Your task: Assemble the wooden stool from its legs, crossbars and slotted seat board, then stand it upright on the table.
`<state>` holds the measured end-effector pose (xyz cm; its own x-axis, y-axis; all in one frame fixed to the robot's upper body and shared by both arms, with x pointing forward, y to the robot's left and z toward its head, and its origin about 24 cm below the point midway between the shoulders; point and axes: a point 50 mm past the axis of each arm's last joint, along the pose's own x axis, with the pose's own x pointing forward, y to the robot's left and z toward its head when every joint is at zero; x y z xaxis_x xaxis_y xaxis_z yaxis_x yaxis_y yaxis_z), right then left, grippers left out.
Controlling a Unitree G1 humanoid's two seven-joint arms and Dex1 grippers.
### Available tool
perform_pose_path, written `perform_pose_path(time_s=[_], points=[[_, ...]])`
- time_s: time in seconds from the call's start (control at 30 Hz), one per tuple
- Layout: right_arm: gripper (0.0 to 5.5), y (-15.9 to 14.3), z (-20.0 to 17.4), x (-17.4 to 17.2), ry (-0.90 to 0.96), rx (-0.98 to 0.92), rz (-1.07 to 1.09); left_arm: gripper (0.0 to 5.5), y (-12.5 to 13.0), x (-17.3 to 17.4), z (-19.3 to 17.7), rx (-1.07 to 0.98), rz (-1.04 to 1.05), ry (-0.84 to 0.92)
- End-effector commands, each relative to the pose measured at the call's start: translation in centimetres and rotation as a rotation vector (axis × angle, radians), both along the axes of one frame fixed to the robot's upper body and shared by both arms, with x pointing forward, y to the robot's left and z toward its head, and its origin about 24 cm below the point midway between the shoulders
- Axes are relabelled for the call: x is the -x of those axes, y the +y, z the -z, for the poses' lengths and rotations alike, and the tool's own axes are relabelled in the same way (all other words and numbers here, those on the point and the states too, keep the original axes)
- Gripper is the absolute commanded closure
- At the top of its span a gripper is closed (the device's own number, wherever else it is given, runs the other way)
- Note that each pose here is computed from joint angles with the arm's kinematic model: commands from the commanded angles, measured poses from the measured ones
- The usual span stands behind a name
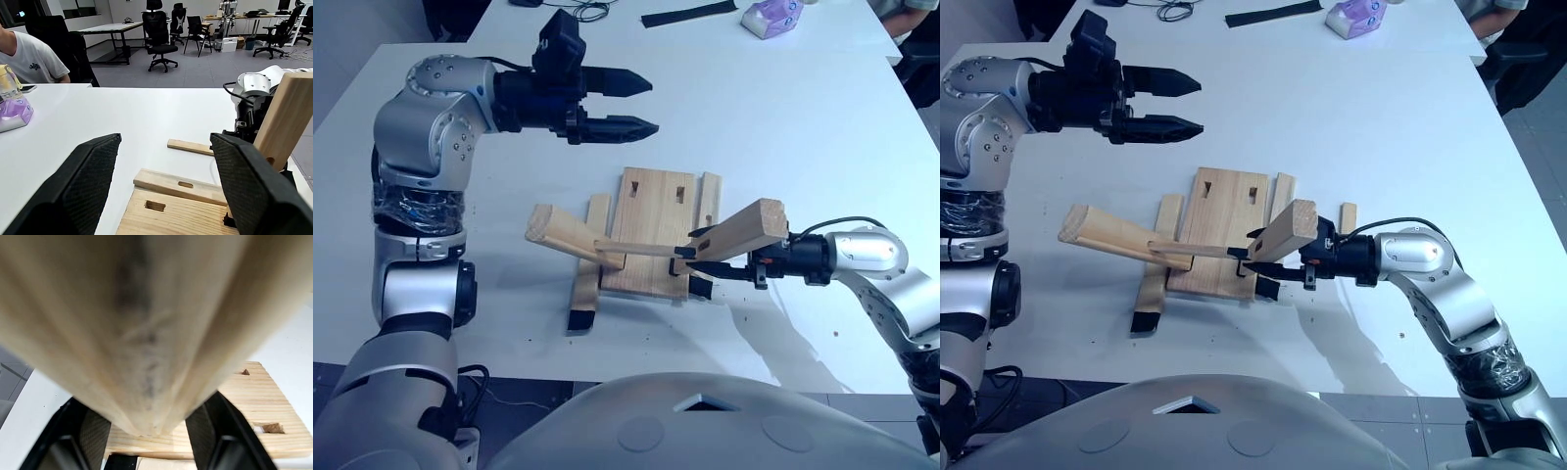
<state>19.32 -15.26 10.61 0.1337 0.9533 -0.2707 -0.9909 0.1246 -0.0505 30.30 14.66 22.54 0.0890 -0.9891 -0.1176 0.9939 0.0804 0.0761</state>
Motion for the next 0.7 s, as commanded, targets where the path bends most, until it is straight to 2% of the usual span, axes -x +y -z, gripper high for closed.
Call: perform_pose_path(time_s=[0.03, 0.3, 0.7], points=[[3.51, -0.9, 3.3, 0.6, 0.175, 0.157, 0.000, 2.11, -0.4, 1.5, -1.4, -0.029, 0.107, -0.033], [3.51, -0.8, 3.5, 0.8, 0.171, 0.153, 0.005, 2.11, 0.2, 4.4, -1.2, -0.164, 0.339, -0.061], [3.51, 0.0, 3.1, 1.0, 0.139, 0.164, -0.060, 2.11, -0.3, 5.7, 2.3, -0.257, 0.342, -0.131]])
